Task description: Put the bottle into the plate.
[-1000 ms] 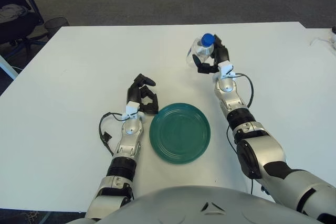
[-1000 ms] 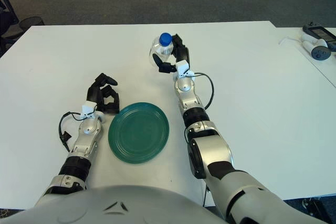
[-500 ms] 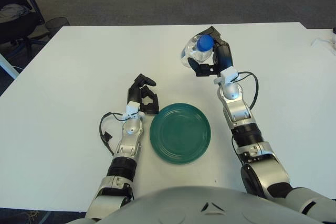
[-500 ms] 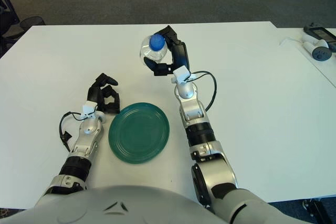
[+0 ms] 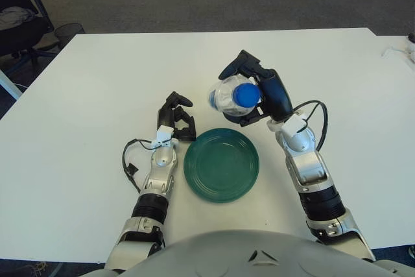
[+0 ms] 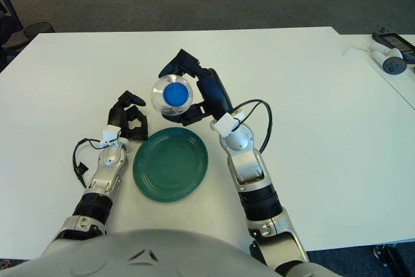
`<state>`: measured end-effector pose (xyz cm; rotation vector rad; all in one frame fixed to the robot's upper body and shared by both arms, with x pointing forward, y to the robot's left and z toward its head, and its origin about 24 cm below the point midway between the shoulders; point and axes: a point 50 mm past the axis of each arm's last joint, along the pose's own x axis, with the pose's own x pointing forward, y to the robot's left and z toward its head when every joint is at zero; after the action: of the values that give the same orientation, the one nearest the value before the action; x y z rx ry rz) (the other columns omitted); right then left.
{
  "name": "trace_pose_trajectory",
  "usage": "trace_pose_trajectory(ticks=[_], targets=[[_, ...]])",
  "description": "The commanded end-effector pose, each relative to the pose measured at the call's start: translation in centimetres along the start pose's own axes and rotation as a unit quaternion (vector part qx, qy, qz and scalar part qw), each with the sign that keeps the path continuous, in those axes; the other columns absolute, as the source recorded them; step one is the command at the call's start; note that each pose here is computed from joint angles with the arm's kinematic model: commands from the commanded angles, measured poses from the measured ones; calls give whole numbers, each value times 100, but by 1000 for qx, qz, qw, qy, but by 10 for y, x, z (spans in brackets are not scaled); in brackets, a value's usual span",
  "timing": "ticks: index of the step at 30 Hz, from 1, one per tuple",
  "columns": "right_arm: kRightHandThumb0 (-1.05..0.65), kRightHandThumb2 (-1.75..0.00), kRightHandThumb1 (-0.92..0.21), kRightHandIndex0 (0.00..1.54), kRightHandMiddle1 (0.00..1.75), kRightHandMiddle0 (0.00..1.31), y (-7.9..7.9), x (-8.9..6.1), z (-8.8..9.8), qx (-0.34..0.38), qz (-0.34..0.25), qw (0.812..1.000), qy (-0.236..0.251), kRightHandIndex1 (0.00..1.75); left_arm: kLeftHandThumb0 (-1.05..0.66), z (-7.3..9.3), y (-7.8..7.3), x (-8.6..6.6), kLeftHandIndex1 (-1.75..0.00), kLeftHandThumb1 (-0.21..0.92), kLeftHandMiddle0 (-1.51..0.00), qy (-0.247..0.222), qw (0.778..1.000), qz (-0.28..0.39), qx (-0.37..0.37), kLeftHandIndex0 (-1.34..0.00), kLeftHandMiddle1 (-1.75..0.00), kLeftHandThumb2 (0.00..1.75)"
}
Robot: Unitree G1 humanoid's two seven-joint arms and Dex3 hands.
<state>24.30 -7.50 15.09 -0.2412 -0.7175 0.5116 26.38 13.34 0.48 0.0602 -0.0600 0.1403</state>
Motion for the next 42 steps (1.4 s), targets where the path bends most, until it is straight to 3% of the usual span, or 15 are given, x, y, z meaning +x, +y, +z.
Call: trace_pose_trajectory(ticks=[1,7,17,28,42], targets=[[-11,-110,-44,116,175,88,1,-5,1,11,36,999,-4,175,0,-10,3,-2,-175,-9,-93,32,999,4,16,-71,-165,175],[-11,-108,-45,113,175,84,11,-20,-9,17,90,996,-10,175,0,-11,2,-2,-175,-9,-94,35,999,7,17,-71,-165,175],[-7,-110,-43,106,175,80,10,-22,-10,-34,131,991,-23,175,0,-11,1,-1,-175,-9,-93,31,999,2,15,-71,-165,175],[-8,-110,-41,106,175,80,11,-24,-16,-119,177,977,4,175,0,-11,-1,1,-175,-9,-93,35,999,0,11,-71,-166,175],[-8,-111,-40,106,175,79,13,-26,-21,-167,192,967,4,175,0,-9,-1,3,-175,-9,-93,30,999,2,21,-71,-165,175]])
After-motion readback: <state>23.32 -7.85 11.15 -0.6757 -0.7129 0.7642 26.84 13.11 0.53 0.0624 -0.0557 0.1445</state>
